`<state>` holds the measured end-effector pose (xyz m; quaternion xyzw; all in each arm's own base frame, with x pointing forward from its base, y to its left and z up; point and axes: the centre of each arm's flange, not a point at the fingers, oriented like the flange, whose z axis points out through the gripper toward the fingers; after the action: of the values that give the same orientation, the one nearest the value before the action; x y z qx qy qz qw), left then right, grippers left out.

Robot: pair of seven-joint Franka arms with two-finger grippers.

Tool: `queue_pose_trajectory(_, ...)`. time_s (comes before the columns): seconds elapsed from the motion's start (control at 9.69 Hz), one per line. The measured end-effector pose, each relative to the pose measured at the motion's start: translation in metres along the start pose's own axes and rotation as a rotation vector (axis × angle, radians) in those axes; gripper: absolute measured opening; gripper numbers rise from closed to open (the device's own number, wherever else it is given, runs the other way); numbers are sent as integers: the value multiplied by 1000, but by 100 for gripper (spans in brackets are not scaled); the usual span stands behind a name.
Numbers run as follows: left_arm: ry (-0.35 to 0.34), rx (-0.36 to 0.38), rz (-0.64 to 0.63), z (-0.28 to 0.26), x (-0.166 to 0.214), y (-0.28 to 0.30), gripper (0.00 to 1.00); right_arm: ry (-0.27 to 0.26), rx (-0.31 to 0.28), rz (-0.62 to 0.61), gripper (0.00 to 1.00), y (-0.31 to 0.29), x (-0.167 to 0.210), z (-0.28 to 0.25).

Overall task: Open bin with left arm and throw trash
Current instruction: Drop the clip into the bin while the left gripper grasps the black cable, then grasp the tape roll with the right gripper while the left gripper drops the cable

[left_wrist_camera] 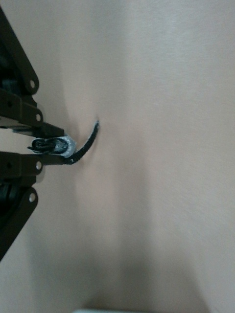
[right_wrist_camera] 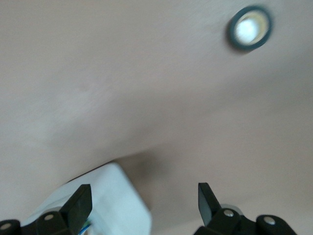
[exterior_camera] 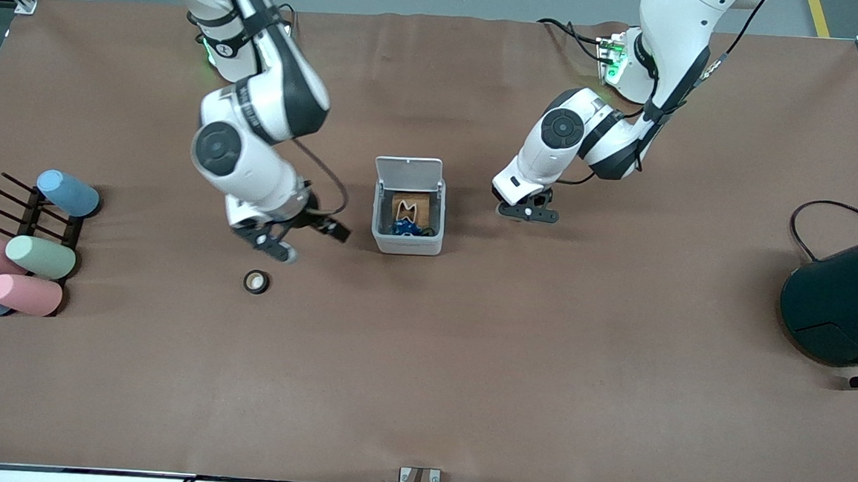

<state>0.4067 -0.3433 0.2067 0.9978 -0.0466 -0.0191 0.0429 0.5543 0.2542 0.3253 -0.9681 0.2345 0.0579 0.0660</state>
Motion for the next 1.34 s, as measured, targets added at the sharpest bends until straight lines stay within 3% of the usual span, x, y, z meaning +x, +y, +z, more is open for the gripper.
queue_pose_trajectory(0.21, 7, 13, -6, -31, 26, 12, 17, 7, -34, -18, 96, 41, 30, 18)
queue_pose_trajectory(0.41, 30, 22, -14, -90, 61, 33, 17, 34, -29, -24, 98, 76, 51, 38)
queue_pose_trajectory(0.72, 108, -59, -89, -169, 81, 93, 15, 96, -23, -9, 99, 109, 74, 80)
queue_pose_trajectory(1.14, 51, -160, -191, -139, 49, 206, 17, 131, -21, -8, 99, 118, 87, 100)
queue_pose_trajectory(1.34, 44, -196, -224, -114, 49, 217, 40, 152, -14, -1, 99, 121, 94, 105)
